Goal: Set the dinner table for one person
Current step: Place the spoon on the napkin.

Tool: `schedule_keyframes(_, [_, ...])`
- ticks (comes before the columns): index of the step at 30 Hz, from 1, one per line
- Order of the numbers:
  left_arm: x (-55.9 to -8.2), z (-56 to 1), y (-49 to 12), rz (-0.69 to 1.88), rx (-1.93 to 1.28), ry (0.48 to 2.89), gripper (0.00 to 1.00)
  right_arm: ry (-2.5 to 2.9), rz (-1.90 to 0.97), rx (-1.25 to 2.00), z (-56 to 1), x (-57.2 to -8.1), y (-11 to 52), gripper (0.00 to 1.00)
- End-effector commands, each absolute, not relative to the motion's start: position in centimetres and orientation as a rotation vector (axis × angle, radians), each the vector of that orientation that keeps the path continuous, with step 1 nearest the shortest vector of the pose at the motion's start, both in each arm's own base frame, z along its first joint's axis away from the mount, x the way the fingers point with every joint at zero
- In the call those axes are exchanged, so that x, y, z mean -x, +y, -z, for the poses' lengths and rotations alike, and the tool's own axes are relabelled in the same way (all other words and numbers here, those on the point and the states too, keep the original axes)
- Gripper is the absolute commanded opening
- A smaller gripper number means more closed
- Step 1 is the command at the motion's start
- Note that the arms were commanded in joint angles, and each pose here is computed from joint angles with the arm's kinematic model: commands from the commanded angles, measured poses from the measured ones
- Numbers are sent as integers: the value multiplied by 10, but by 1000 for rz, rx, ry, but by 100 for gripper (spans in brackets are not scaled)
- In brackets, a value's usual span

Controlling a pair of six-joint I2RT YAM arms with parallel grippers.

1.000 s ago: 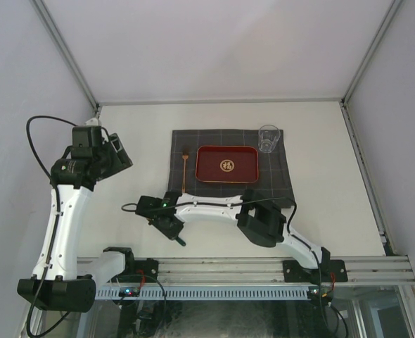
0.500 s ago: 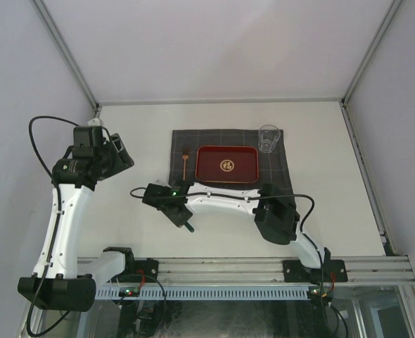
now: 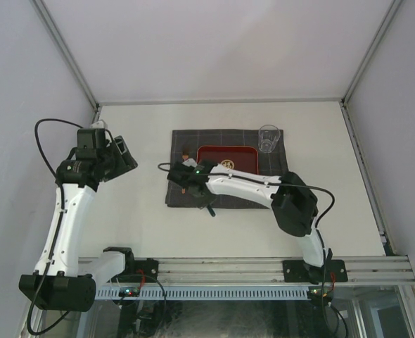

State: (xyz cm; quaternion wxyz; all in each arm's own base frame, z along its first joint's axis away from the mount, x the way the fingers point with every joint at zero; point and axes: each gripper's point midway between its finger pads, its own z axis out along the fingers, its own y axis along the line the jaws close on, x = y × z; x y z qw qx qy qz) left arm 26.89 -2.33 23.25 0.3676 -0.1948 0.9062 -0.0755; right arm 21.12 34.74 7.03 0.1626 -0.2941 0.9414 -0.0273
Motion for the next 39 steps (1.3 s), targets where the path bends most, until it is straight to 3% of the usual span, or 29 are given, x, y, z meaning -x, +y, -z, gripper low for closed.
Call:
schedule_keyframes(1, [-277,-245,-32,273,466,2273,65,2641,18,665,-108,-230,332,0])
schedule_keyframes(14, [-280,-230,-38,307,462,2306,64,2702,-85,339,-102,-259,264,0])
schedule_keyframes(39, [-292,-219,-52,336,424,2365,61,2740,89,-83,-80,-295,129,0])
